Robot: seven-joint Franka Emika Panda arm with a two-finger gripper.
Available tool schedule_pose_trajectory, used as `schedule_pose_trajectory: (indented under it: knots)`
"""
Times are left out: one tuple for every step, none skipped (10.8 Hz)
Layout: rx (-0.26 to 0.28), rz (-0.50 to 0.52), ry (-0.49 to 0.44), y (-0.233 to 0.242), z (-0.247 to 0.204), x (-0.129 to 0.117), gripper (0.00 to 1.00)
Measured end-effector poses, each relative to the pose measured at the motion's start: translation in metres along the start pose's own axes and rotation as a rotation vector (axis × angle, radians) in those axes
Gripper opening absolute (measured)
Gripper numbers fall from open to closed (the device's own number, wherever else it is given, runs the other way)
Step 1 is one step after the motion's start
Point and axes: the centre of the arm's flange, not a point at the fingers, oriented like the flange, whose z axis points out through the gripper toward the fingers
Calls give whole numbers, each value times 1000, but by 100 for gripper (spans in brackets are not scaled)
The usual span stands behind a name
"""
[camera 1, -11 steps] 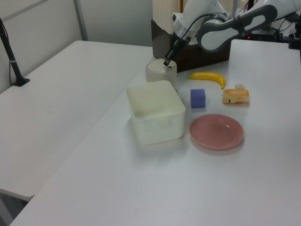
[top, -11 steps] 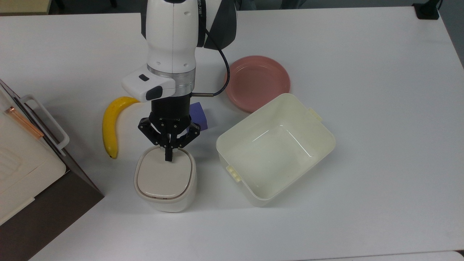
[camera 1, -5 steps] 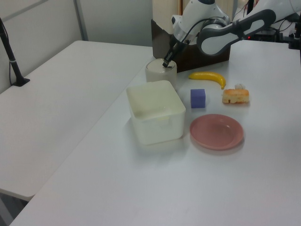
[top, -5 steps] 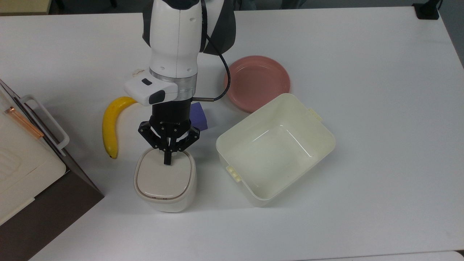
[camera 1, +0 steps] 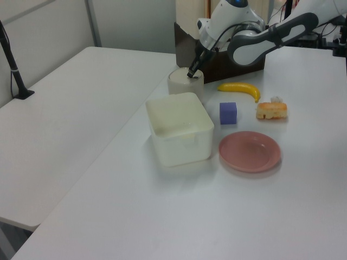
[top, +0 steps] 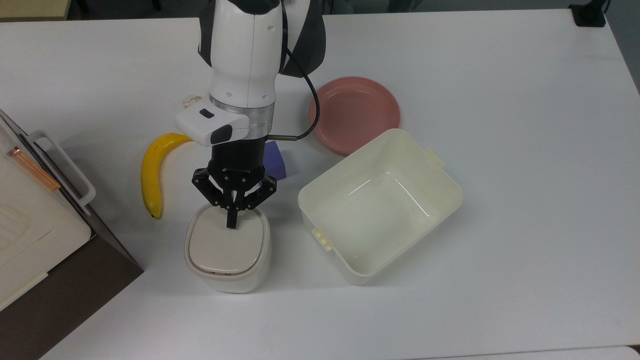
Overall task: Open the trash can
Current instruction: 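Press down on the trash can lid with the gripper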
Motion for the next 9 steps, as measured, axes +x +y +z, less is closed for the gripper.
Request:
schedule_pose_trajectory:
  knots:
    - [0, 7, 1, 0, 0, 0, 1]
    - [0, 36, 1, 0, 0, 0, 1]
    - [0, 77, 2, 1, -1, 1, 1]
    - [-1, 116, 4, 1, -1, 1, 1]
    - [0, 146, 7, 3, -3, 2, 1]
    - [7, 177, 8, 5, -5, 3, 2]
    - [14, 202, 6, 10, -7, 4, 3]
    - [17, 218, 8, 15, -9, 5, 14]
    - [20, 231, 12, 19, -13, 7, 19]
